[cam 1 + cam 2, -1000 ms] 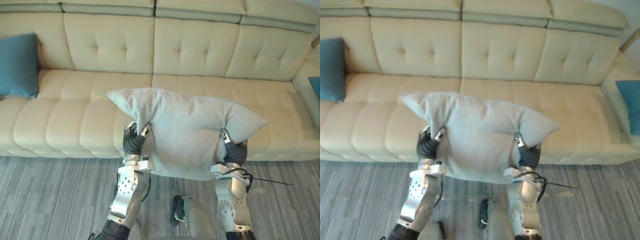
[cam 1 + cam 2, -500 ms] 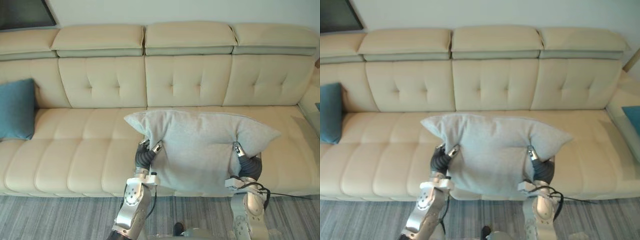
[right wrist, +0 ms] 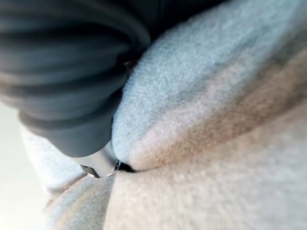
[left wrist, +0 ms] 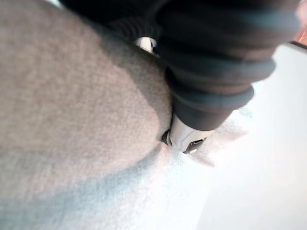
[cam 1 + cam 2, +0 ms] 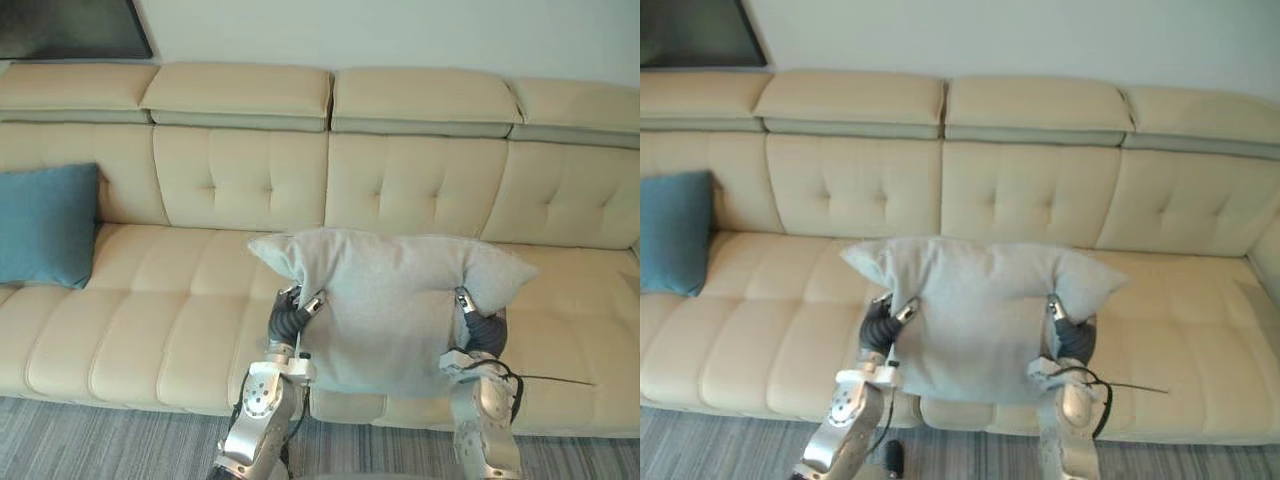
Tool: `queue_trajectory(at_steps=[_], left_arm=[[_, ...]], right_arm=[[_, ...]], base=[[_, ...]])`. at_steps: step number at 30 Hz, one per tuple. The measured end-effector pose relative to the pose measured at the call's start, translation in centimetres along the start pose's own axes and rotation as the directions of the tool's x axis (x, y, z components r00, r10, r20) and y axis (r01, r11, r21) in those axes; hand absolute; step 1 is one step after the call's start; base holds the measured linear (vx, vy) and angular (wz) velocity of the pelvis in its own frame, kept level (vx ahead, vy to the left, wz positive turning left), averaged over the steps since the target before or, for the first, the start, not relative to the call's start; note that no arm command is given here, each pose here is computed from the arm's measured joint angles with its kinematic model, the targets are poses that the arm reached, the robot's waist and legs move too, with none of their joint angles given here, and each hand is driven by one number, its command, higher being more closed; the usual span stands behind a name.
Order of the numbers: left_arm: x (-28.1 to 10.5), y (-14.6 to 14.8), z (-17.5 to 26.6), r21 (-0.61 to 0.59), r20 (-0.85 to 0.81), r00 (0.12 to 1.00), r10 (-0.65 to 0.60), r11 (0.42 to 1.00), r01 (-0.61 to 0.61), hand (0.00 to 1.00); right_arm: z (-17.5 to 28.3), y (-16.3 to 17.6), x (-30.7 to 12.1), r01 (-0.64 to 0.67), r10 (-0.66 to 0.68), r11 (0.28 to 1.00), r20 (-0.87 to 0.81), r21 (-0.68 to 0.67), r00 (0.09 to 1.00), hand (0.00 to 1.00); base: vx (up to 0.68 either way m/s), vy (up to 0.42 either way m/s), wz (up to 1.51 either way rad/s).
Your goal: Pick up cushions and gather them together orderly.
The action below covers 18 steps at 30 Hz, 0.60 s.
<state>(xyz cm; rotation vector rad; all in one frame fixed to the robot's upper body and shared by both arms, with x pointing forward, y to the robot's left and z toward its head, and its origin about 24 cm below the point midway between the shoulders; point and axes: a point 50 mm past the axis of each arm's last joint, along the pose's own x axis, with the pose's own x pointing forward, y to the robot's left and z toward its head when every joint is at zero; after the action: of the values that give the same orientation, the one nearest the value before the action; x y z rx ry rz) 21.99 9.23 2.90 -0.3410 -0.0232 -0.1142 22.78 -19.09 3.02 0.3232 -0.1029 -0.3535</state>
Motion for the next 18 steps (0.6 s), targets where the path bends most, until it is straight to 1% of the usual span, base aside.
queue_trajectory(at_steps=[3, 6, 8, 10, 13, 14, 16, 18], left_arm=[[0.5, 0.0, 0.5, 0.012, 0.022, 1.000, 0.004, 1.000, -0.004, 1.00], [2.3, 0.0, 2.2, 0.032, 0.093, 0.996, 0.014, 0.999, -0.017, 1.00], [3.7, -0.2, 3.8, 0.030, 0.161, 0.987, 0.027, 0.999, -0.032, 1.00], [5.3, -0.5, 5.9, 0.020, 0.245, 0.968, 0.049, 0.998, -0.055, 1.00], [7.7, -1.7, 10.4, 0.024, 0.422, 0.905, 0.053, 0.997, -0.070, 1.00], [8.3, -2.0, 11.2, 0.024, 0.451, 0.891, 0.051, 0.997, -0.069, 1.00], [10.3, -2.7, 14.5, 0.025, 0.545, 0.837, 0.058, 0.996, -0.085, 1.00], [11.6, -3.3, 16.4, 0.034, 0.586, 0.808, 0.060, 0.995, -0.098, 1.00]], right_arm=[[0.7, 0.8, 1.4, -0.027, 0.028, 0.999, 0.035, -0.029, 0.999, 1.00], [2.8, 3.1, 3.5, -0.077, 0.081, 0.997, 0.130, -0.033, 0.988, 1.00], [4.5, 4.7, 4.7, -0.099, 0.105, 0.994, 0.203, -0.037, 0.974, 1.00], [6.4, 6.7, 5.9, -0.126, 0.125, 0.992, 0.276, -0.014, 0.953, 1.00], [10.2, 9.6, 7.3, -0.152, 0.137, 0.988, 0.410, 0.003, 0.902, 1.00], [11.0, 10.0, 7.6, -0.156, 0.137, 0.988, 0.434, 0.009, 0.891, 1.00], [14.0, 11.9, 8.5, -0.176, 0.135, 0.984, 0.515, 0.031, 0.847, 1.00], [15.9, 13.0, 9.1, -0.181, 0.129, 0.983, 0.561, 0.038, 0.818, 1.00]], base=[[-0.09, -0.004, -0.16], [-0.16, -0.005, -0.19], [-0.18, 0.001, -0.10], [-0.18, -0.001, -0.04], [-0.15, -0.010, -0.06], [-0.10, -0.013, 0.03], [-0.08, -0.003, 0.11], [-0.04, 0.004, 0.04]])
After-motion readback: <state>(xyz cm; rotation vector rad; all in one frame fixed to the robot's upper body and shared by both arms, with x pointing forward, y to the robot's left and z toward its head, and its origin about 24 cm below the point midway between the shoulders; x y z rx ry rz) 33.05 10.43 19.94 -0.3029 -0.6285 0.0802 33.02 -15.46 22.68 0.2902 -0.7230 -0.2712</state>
